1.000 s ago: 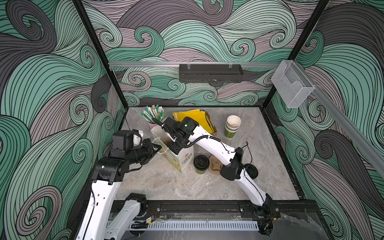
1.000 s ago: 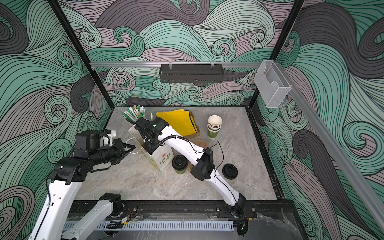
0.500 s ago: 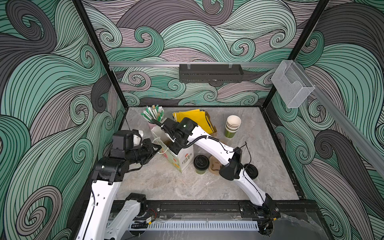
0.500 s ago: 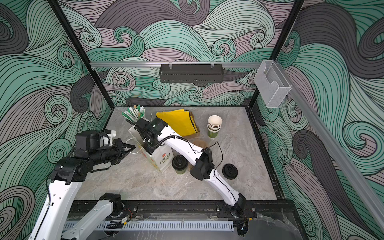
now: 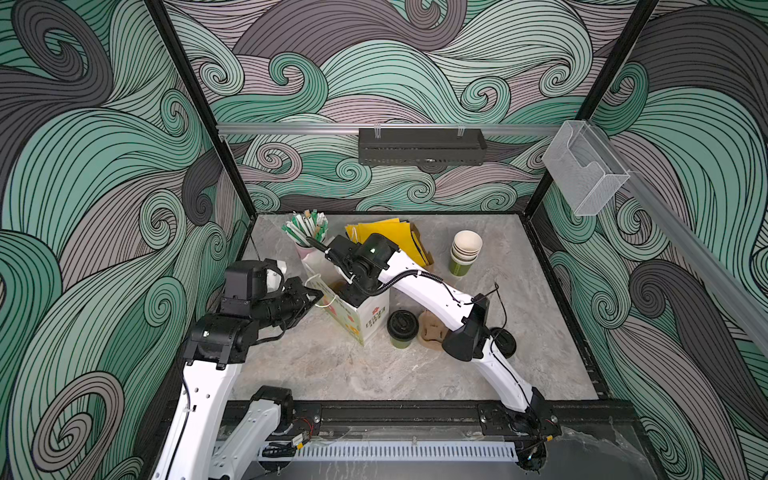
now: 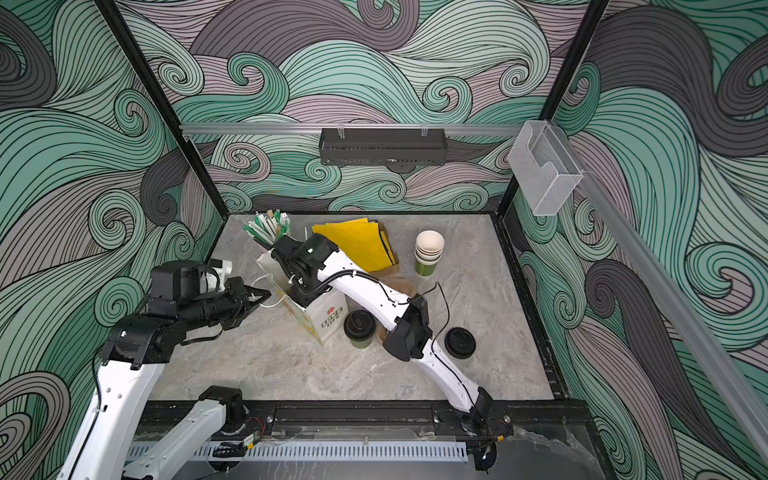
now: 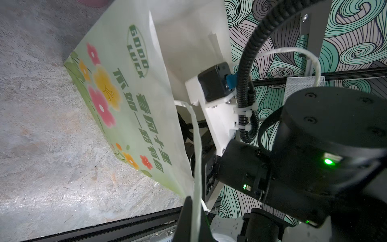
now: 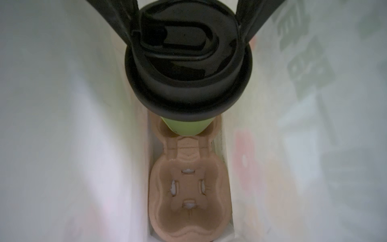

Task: Pack the takeout coffee

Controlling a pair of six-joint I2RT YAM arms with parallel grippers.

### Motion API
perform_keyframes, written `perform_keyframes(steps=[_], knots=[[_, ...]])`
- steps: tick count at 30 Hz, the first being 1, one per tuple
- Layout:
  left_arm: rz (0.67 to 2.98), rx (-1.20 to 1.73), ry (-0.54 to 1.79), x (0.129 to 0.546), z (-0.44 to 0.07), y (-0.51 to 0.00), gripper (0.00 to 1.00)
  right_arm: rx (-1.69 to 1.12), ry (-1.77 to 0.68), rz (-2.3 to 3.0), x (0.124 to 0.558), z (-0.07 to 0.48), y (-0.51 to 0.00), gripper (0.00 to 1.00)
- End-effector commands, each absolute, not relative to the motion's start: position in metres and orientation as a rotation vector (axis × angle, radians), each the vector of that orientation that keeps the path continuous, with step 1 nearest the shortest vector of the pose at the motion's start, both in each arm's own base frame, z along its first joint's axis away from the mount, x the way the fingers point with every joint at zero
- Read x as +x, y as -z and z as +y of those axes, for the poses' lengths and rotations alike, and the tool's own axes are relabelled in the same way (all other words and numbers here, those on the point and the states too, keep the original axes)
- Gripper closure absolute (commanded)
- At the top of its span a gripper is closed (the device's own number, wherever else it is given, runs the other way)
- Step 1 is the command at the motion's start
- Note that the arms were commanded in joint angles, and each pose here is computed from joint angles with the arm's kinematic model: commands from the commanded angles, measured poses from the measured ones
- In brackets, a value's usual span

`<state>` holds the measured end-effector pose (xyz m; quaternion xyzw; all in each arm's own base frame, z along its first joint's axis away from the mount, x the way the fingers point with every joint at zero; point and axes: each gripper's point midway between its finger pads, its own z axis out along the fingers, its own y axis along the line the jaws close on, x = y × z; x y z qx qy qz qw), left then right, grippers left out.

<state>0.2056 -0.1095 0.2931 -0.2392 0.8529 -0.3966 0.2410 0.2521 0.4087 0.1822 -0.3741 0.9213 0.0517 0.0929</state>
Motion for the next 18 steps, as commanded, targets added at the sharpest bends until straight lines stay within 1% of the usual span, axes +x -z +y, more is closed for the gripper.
perform_keyframes(steps=[1,18], knots=[[2.322,-0.636,1.076,0.206,-0.109,-0.296,1.00,-1.076,-0.165,2.752,0.244,0.395,-0.203,0.45],[2.327,-0.633,1.076,0.204,-0.109,-0.296,1.00,-1.016,-0.054,2.831,0.245,0.386,-0.182,0.46]])
